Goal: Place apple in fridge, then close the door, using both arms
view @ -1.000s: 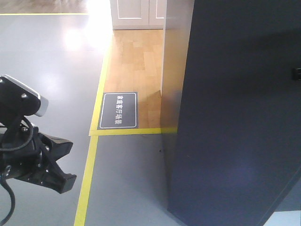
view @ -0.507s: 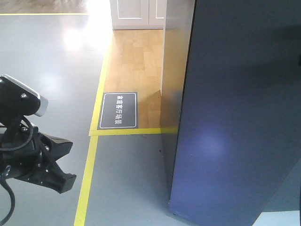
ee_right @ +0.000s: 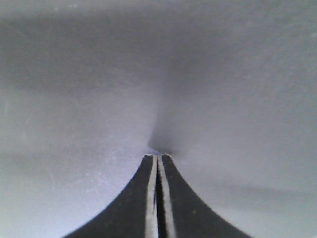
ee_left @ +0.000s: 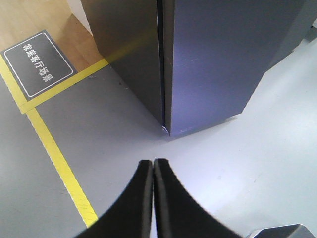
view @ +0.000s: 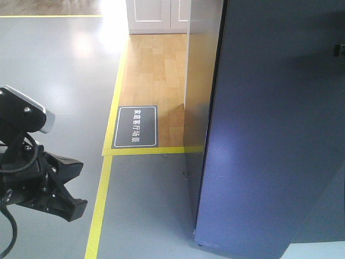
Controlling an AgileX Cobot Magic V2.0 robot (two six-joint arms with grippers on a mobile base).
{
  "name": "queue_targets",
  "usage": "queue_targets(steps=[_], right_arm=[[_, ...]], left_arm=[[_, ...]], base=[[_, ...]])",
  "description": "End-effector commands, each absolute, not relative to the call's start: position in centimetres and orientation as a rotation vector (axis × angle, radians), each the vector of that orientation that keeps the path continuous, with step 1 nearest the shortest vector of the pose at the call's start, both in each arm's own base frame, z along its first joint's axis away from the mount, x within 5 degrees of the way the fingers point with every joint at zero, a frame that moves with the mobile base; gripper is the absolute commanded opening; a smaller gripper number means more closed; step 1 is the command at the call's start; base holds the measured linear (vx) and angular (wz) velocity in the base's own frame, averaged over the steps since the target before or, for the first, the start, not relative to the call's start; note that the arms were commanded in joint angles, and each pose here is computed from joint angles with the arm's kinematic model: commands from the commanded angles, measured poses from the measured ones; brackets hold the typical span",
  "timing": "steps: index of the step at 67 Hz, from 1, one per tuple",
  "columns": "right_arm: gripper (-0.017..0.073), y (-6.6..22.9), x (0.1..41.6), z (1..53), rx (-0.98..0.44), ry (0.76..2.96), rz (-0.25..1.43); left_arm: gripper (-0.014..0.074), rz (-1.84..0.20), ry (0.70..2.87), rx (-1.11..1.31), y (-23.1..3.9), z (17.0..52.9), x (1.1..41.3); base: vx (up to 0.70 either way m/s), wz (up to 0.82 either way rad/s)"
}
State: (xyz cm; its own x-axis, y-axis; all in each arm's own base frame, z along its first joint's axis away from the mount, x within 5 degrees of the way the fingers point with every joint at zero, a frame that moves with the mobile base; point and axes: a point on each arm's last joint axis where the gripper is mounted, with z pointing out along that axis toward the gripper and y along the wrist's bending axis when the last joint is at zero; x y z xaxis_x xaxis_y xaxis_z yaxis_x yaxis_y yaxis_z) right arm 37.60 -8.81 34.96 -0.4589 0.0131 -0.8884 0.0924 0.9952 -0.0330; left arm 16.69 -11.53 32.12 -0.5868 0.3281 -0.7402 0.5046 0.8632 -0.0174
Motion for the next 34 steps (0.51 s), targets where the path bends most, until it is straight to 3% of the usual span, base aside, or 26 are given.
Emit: queue_targets(steps=[1, 34], right_arm=[[-0.0003, -9.6, 38.4, 37.9, 0.102, 1.885, -0.143], [-0.0003, -11.2, 45.2, 36.4, 0.086, 1.898, -0.109]], left_arm=[[-0.0006, -0.326, 2.155, 0.575, -11.7, 33.7, 16.7], [-0.0006, -0.326, 2.155, 0.575, -11.7, 33.7, 16.7]], base=[[0.00, 0.00], [0.00, 0.00]])
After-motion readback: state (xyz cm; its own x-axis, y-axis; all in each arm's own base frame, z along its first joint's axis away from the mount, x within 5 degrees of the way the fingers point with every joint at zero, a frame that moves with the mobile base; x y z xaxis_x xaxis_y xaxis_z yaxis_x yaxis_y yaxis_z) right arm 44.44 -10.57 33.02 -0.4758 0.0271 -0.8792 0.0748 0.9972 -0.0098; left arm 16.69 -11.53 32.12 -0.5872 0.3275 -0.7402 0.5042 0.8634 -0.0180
